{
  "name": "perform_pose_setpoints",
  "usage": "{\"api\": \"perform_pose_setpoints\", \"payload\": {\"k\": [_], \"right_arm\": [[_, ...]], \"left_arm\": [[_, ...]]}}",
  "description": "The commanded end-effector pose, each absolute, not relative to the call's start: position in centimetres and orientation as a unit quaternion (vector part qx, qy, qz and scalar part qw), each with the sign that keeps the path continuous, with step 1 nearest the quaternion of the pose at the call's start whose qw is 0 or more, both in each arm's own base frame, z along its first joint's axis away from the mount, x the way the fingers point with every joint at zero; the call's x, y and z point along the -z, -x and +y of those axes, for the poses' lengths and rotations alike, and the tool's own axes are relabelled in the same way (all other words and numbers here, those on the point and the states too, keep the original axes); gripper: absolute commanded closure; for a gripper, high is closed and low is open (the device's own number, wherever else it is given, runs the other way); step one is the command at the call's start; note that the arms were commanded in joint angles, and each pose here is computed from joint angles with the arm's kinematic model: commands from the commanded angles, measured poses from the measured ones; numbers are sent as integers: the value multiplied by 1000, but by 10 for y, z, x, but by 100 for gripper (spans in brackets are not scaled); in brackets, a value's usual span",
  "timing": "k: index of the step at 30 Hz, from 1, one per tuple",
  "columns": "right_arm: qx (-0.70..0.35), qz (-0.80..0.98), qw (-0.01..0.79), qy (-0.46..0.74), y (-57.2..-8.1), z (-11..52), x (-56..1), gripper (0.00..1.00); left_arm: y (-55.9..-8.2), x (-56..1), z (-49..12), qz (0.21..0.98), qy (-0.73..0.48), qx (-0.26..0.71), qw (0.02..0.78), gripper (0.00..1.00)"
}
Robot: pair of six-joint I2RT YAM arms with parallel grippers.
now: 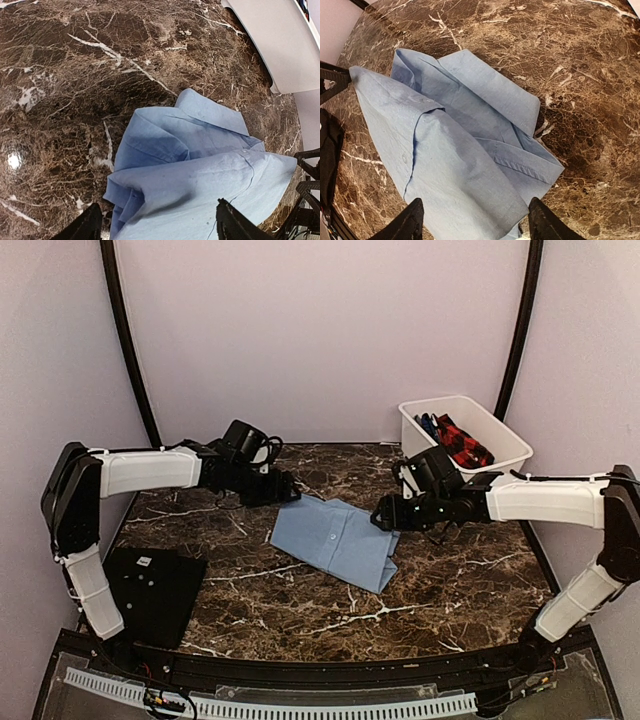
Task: Fold and stack the long sleeve shirts
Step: Pick up the crumpled shirt from the center of the board.
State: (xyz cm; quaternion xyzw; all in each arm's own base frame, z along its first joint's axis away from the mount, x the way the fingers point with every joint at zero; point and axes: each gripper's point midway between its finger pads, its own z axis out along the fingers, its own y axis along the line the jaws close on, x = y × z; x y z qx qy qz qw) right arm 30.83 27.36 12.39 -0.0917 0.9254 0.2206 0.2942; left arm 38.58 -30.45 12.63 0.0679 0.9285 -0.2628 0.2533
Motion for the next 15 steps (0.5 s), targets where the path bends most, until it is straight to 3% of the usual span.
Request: {"api": "perform_pose_setpoints", "payload": {"k": [1, 4, 9, 13, 15], "right_arm": [[-241, 915, 313, 81, -316, 283, -131, 37], [-252, 915, 303, 86, -314, 288, -131, 51], [-266, 912, 298, 93, -310, 292, -137, 77], [-283, 909, 290, 104, -303, 297, -143, 96], [-287, 907, 288, 109, -299, 299, -148, 100]], "left_arm": [[-402, -144, -318, 917, -77, 281, 272, 29], [-405, -141, -324, 917, -82, 287, 265, 42], [-400, -149, -329, 913, -90, 304, 257, 76], [-383, -155, -327, 911, -98, 320, 241, 91], [-372, -157, -324, 910, -100, 326, 234, 95]]}}
